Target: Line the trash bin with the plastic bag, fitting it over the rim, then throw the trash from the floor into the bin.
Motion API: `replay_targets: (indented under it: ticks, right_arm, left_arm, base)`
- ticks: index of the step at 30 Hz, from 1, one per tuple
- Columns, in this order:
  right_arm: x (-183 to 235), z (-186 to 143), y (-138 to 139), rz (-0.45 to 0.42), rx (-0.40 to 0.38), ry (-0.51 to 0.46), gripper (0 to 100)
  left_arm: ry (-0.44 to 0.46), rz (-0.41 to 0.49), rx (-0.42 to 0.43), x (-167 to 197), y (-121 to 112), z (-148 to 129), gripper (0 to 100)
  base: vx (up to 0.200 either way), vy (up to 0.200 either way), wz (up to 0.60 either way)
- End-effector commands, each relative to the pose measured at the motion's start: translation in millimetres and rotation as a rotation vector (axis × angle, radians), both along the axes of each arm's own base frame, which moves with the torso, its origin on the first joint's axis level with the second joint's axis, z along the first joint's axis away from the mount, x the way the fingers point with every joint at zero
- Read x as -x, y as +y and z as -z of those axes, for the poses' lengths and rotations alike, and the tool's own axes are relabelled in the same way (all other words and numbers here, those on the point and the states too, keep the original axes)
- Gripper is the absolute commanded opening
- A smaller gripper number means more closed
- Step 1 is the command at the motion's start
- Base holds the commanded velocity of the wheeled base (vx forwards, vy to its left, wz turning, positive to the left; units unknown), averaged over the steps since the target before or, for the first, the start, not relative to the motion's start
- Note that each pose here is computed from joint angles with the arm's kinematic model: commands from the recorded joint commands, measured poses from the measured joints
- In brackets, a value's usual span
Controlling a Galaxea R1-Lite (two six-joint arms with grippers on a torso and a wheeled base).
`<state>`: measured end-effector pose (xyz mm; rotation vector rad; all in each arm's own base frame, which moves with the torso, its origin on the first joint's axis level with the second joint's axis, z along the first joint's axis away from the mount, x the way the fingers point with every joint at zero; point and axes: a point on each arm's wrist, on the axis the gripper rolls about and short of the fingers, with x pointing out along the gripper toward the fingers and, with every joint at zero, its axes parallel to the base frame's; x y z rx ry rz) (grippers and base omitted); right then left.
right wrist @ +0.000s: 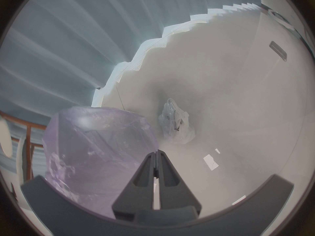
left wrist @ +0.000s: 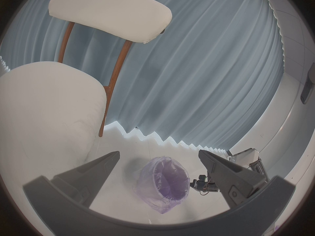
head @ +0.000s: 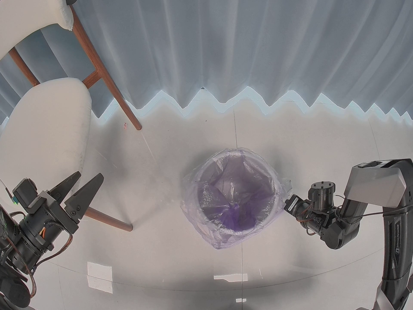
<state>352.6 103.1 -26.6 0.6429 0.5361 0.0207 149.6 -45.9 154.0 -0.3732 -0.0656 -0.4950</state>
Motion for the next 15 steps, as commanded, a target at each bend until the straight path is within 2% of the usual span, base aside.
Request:
replay_targets:
  ticks: [1,3,4,5,10,15]
  right_arm:
    - [-1,21,1,-0.050,0.103,0.022,0]
    - [-5,29,1,-0.086,0.168,0.008,0]
    - [-5,29,1,-0.088,0.172,0.006,0]
    - [-10,36,2,-0.110,0.212,-0.010,0]
    - [-25,51,7,-0.170,0.310,-0.042,0]
    - [-36,50,11,-0.197,0.340,-0.082,0]
  left_arm:
    - [0.018,-0.001,-0.007,2,1,4,100]
    - [0.018,-0.003,-0.006,2,1,4,100]
    - [0.018,-0.003,-0.006,2,1,4,100]
    - [0.018,-0.004,-0.006,2,1,4,100]
    - [0.016,-0.006,-0.008,2,1,4,100]
    - [0.015,-0.011,-0.009,2,1,4,100]
  base:
    - [0.000,0.000,0.00]
    - [0.000,0.000,0.00]
    - [0.000,0.000,0.00]
    - [0.000,0.000,0.00]
    - [0.000,0.000,0.00]
    - [0.000,0.000,0.00]
